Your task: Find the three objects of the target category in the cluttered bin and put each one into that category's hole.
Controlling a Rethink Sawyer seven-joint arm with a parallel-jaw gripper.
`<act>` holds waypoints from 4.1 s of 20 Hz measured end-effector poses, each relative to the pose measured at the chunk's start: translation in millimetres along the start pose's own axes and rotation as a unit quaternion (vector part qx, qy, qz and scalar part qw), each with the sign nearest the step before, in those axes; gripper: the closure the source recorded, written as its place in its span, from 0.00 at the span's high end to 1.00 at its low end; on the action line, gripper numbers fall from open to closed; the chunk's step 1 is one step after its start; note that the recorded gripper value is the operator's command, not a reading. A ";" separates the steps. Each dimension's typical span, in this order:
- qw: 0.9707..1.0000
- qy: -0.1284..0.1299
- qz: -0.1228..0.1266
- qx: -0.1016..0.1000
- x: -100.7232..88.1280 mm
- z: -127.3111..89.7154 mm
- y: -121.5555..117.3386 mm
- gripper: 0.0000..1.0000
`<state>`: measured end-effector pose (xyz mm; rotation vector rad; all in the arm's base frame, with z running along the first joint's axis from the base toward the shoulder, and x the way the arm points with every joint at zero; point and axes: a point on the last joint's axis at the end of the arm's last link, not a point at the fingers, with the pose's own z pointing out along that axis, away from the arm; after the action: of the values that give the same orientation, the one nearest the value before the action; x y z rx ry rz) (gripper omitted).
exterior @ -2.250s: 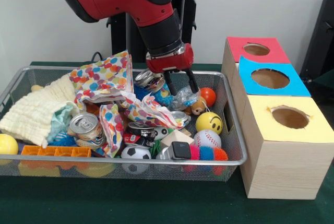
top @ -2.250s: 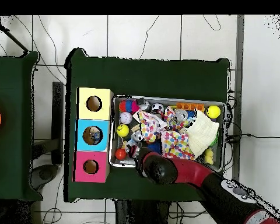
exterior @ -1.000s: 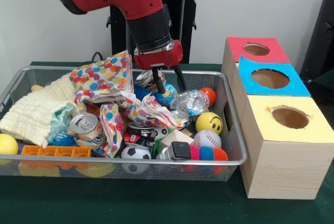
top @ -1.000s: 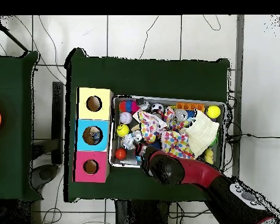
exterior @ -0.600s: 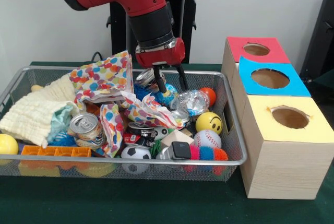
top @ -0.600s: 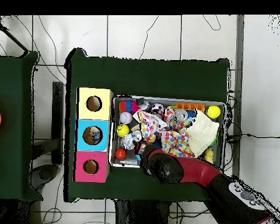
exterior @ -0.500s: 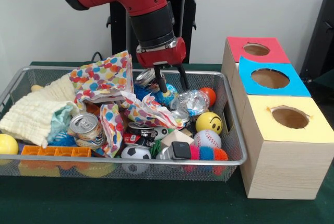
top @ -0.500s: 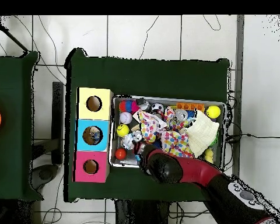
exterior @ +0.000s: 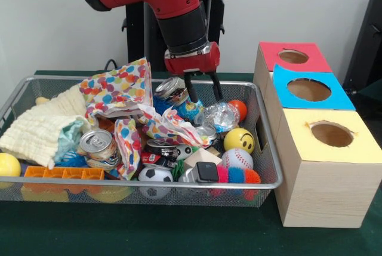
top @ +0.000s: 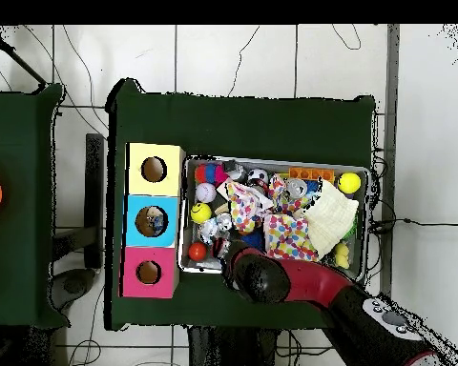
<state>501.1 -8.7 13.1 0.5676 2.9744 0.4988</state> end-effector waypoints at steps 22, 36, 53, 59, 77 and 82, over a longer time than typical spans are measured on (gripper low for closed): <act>0.987 -0.018 0.158 0.022 32.2 -4.7 -18.6 1.00; 0.975 -0.006 0.220 0.013 54.0 -7.6 -16.3 1.00; 0.972 -0.013 0.233 -0.029 43.3 -2.7 -8.0 1.00; 0.973 -0.004 0.228 -0.045 45.6 2.3 5.2 1.00; 0.971 -0.037 0.228 -0.057 38.4 6.4 11.2 1.00; 0.972 -0.037 0.225 -0.062 37.2 6.3 16.2 1.00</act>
<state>472.9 21.1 12.1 1.2236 2.7118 0.6708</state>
